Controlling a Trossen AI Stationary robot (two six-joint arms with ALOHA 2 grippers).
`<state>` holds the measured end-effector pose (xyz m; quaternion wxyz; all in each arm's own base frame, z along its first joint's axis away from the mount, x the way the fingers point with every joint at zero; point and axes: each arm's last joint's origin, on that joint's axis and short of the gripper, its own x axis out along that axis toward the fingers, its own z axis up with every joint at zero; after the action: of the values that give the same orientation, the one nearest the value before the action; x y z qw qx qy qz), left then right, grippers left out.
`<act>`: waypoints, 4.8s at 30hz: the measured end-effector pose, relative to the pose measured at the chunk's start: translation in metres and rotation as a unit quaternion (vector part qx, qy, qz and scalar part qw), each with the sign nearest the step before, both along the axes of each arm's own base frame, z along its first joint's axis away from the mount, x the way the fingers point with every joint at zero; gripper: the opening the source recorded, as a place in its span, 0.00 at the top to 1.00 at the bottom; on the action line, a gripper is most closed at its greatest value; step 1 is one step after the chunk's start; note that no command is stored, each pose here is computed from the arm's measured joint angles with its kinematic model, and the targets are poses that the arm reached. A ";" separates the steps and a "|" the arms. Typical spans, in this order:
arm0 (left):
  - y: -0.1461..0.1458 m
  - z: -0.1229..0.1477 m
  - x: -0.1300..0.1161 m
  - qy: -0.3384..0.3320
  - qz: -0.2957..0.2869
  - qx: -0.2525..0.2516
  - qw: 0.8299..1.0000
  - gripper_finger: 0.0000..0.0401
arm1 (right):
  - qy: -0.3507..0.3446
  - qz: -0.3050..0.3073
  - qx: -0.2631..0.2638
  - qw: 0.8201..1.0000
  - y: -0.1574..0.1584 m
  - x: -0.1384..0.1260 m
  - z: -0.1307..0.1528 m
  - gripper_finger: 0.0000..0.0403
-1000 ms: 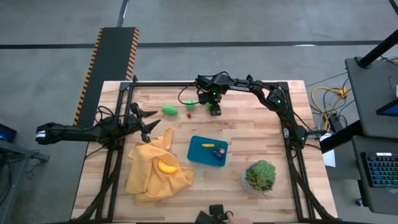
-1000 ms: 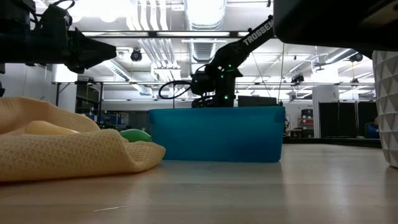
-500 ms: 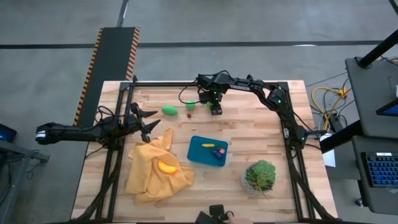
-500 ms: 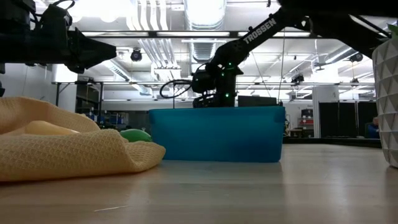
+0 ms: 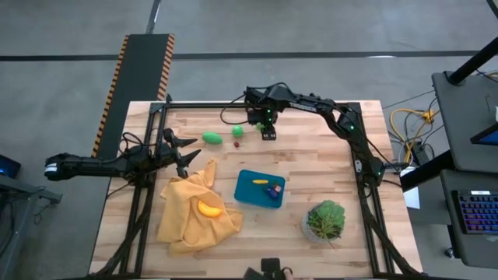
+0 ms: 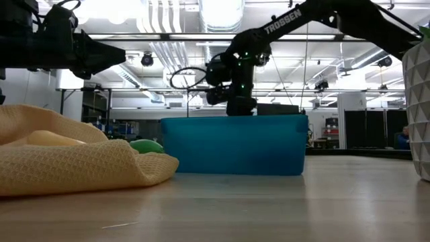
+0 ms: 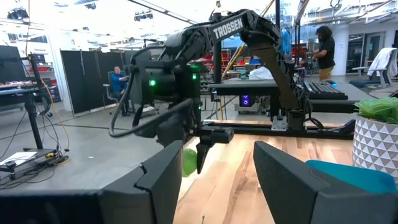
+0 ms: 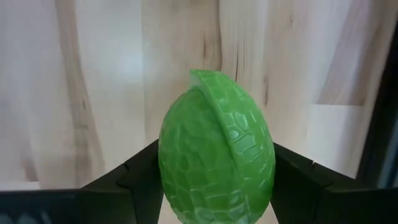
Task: Pick and placing Produce into tupperware
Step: Put the melon into the blue bin
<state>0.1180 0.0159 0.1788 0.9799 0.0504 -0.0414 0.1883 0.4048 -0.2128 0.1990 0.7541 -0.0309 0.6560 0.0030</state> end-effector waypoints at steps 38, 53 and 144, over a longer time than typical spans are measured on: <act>0.000 0.000 0.000 -0.001 0.000 -0.002 1.000 0.54 | -0.040 0.080 0.117 0.989 0.145 0.017 0.100 0.45; 0.000 0.000 0.000 -0.001 0.000 -0.003 1.000 0.54 | -0.019 0.108 0.130 0.985 0.189 0.021 0.094 0.46; 0.000 0.000 0.000 0.001 -0.001 -0.002 1.000 0.54 | -0.301 -0.116 0.125 0.938 0.226 -0.057 -0.026 0.46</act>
<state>0.1184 0.0159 0.1784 0.9802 0.0483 -0.0395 0.1877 0.3476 0.0136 0.1735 0.9094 0.1405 0.3913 -0.0124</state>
